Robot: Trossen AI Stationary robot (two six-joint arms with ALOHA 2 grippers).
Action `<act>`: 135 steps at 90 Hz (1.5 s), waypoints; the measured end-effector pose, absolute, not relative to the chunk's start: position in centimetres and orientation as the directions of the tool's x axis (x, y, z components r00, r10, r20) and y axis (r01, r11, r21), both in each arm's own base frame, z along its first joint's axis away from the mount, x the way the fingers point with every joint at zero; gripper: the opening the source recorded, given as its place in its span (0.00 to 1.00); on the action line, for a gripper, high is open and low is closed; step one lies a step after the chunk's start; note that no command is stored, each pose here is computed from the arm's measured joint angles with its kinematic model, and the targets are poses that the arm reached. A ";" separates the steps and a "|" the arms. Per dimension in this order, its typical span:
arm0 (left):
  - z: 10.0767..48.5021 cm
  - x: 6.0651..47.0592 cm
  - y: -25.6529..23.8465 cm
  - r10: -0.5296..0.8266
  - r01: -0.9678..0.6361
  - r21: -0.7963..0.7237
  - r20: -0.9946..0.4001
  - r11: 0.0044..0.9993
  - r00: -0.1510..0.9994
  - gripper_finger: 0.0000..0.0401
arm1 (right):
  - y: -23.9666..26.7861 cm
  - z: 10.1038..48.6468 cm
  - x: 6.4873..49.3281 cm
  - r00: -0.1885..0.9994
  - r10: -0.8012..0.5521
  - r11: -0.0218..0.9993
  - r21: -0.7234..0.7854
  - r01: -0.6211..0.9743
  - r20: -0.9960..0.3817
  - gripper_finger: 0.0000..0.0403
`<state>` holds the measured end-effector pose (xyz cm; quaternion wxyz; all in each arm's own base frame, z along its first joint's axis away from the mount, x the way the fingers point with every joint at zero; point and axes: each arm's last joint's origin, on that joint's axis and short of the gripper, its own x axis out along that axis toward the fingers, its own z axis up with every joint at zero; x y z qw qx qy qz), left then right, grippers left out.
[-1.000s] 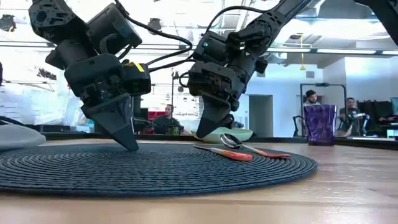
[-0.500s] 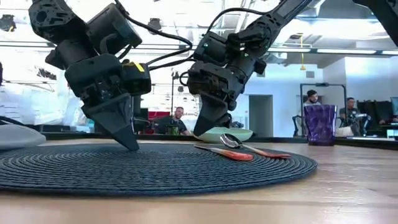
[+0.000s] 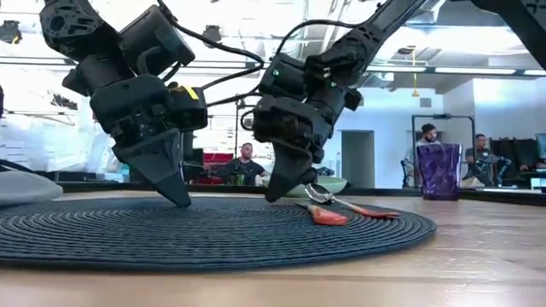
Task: Set table place
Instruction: Adjust the orange table knife on the dark gray placemat
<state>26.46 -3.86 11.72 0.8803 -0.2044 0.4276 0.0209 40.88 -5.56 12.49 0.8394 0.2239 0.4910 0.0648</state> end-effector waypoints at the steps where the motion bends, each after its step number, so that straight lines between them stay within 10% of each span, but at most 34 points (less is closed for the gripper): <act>1: 11.7 26.5 -3.9 -0.138 -0.212 -0.342 -0.761 0.916 0.633 0.00 | -5.6 12.5 40.9 0.509 0.328 0.891 0.440 0.112 -0.795 0.00; 135: 11.7 26.5 -3.8 -0.133 -0.211 -0.336 -0.762 0.918 0.634 0.00 | 0.0 15.8 39.8 0.212 0.324 0.945 0.326 -0.024 -0.922 0.00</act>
